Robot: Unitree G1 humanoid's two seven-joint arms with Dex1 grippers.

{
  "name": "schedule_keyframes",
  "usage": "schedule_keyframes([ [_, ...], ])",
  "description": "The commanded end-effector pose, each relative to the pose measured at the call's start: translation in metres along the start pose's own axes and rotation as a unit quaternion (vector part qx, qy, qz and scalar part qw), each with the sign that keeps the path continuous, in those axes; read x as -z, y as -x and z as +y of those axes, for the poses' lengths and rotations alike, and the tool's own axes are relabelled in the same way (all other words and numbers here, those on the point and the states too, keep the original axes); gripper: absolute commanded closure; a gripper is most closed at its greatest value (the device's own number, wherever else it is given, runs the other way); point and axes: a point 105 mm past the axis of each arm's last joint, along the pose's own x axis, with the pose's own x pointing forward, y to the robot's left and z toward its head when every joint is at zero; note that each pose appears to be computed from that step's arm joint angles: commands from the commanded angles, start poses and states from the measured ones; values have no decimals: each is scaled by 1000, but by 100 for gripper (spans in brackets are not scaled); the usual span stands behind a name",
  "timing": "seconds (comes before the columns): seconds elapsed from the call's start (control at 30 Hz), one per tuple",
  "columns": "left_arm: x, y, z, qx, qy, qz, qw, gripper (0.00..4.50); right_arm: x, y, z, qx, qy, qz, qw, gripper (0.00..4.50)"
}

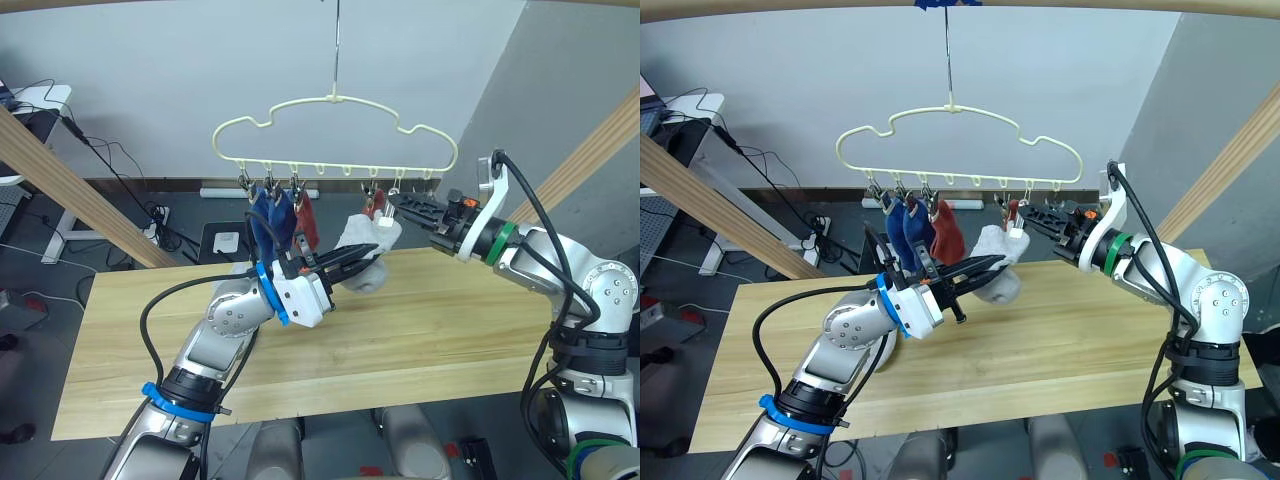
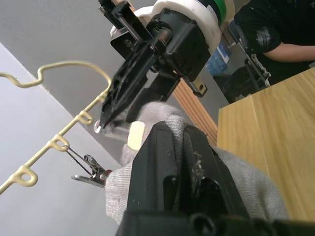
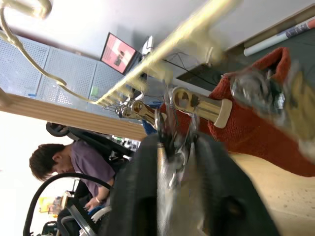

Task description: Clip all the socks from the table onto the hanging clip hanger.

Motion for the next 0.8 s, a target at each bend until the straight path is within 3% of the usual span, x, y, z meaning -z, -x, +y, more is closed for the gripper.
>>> schedule_keyframes([
  [0.03,-5,-10,6,-13,-4,-15,1000,450,-1,9,10,-23,21,-1,1000,202],
  [0.2,-3,-21,12,-13,-21,-22,999,450,-7,36,-6,8,51,0,999,24],
  [0.23,-1,-22,11,-8,-20,-21,1000,450,-9,45,-10,24,64,4,998,3],
  [0.3,1,-22,8,1,-11,-23,1000,450,-12,63,-17,54,100,16,993,3],
  [0.47,5,-25,-2,22,45,-23,998,307,0,87,-21,102,215,55,970,0],
  [0.7,12,-15,-4,27,100,6,995,105,-2,85,-23,125,285,-23,950,0],
  [0.8,15,-1,3,14,130,27,991,22,-3,81,-25,153,359,-40,920,0],
])
